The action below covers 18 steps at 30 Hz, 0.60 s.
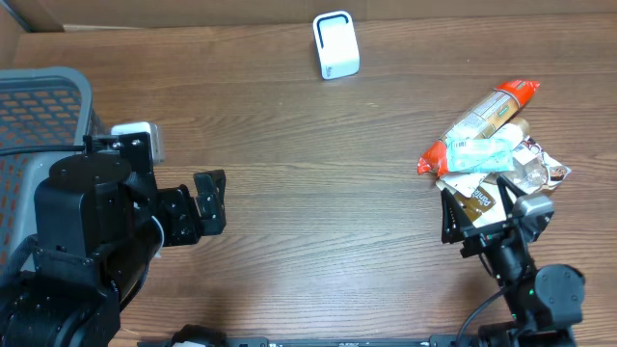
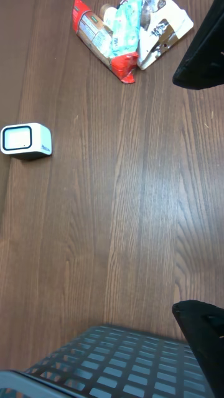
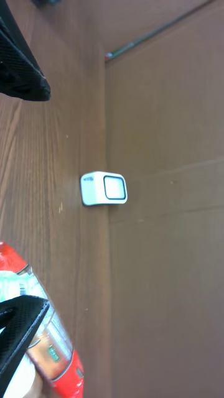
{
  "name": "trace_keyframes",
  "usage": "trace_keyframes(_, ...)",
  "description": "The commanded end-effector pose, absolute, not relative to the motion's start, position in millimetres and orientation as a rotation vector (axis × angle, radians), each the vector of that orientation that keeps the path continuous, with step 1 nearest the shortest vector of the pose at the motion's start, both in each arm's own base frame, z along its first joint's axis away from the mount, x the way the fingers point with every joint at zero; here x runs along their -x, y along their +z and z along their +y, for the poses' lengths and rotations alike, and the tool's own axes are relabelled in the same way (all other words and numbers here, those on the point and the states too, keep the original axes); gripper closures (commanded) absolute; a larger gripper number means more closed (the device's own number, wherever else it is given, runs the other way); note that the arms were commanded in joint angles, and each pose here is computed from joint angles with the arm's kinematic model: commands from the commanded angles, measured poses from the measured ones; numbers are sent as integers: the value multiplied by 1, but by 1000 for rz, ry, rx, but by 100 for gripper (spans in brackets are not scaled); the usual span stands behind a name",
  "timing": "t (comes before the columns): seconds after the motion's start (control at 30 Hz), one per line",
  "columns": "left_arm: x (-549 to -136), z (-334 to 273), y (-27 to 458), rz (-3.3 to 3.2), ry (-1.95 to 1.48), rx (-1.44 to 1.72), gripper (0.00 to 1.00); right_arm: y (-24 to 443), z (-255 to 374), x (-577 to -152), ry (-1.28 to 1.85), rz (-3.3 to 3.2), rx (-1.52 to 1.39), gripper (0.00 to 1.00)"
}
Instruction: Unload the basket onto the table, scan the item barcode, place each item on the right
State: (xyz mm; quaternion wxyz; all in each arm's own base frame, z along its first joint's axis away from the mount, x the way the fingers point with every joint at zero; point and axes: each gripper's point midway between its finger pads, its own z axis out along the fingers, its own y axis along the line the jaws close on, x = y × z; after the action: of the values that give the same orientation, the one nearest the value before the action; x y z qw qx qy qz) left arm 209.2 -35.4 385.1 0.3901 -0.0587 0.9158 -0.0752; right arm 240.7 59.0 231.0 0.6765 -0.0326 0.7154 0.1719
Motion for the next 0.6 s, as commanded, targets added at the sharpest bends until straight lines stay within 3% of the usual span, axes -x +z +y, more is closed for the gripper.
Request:
trace_keyframes(0.0, -210, -32, 389, 2312, -186, 177, 0, 219, 52, -240, 374, 1575, 19, 0)
trace_keyframes(0.57, -210, -32, 389, 2311, -186, 177, 1, 172, 54, -240, 373, 1598, 17, 0)
